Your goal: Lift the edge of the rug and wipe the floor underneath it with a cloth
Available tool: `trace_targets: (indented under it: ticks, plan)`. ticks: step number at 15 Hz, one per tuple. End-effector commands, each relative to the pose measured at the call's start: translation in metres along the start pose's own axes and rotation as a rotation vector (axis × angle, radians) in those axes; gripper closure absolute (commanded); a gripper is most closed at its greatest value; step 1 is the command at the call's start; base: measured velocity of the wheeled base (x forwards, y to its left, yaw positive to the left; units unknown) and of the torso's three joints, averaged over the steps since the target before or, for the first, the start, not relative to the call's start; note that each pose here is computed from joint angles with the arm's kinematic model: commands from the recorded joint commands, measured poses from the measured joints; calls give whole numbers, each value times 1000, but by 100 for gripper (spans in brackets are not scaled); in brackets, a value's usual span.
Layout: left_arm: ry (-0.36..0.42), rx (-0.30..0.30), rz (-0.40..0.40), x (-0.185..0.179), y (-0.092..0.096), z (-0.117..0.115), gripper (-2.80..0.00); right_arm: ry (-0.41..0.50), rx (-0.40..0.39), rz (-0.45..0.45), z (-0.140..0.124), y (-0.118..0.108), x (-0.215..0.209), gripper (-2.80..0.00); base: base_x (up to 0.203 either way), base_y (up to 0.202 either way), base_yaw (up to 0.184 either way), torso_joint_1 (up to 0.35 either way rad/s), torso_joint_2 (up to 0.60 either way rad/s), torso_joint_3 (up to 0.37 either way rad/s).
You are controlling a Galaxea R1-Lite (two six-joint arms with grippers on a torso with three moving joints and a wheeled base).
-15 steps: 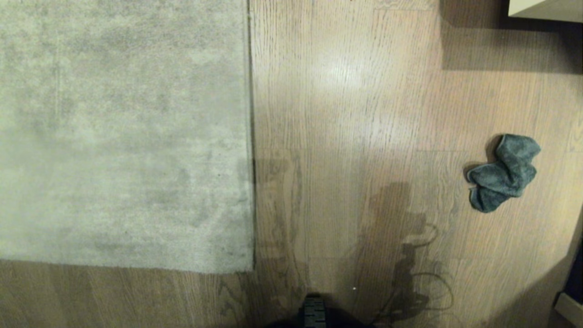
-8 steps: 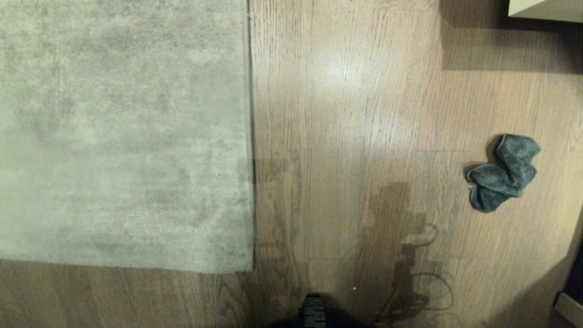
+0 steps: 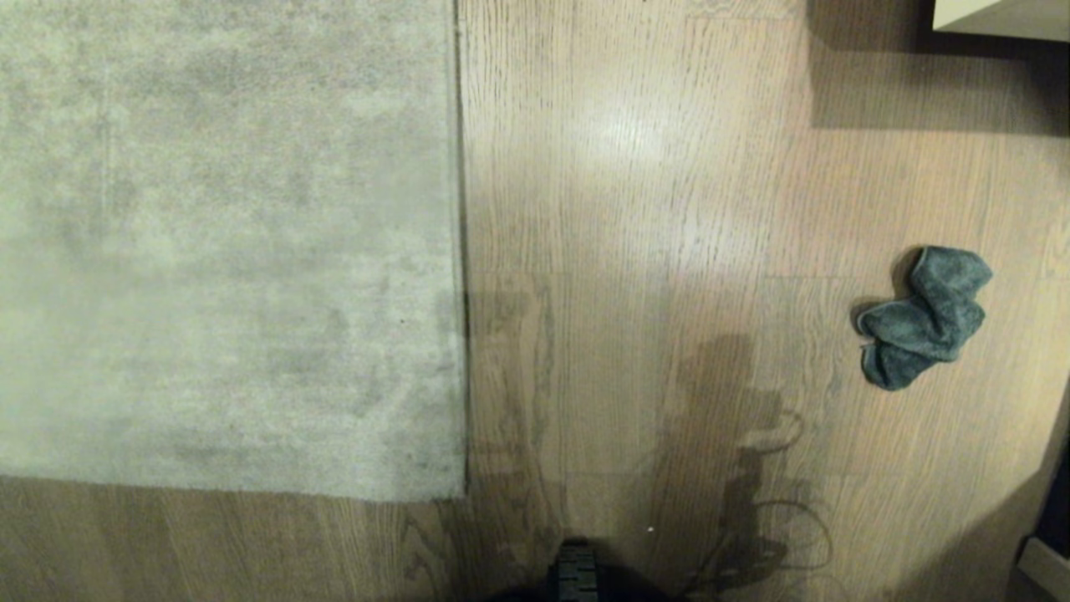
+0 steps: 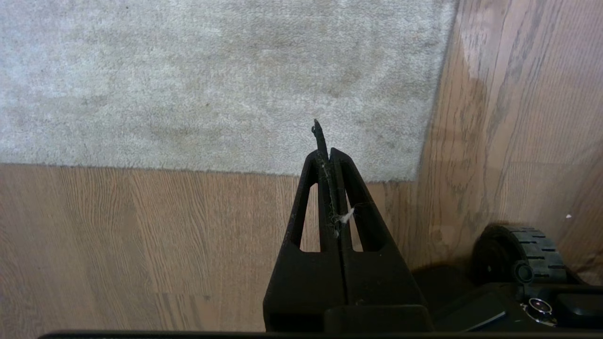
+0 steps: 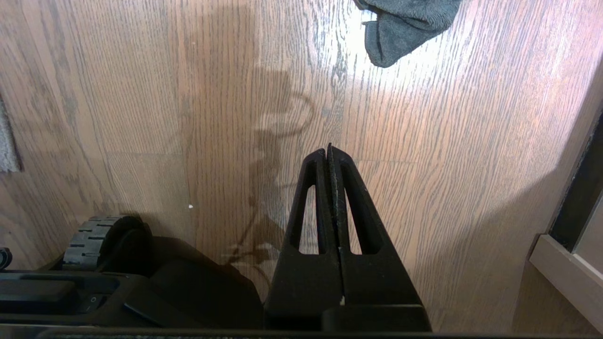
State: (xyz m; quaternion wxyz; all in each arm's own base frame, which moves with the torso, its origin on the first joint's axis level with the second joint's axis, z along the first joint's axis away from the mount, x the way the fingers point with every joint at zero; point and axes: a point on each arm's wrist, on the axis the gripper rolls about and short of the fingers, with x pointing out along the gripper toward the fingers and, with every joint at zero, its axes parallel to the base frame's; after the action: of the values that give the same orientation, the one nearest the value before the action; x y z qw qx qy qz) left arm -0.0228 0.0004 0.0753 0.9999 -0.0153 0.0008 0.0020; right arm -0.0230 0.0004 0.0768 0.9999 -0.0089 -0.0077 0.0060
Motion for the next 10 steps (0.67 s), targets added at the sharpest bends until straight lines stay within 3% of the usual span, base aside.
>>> trace_targets:
  ticks: [1,10]
  plan:
    - [0,0,1,0,0,0,0,2,-1,0,0,0,0,0,0,0,0,0,0,0]
    - [0,1,2,0,0,0,0,2,-1,0,0,0,0,0,0,0,0,0,1,27]
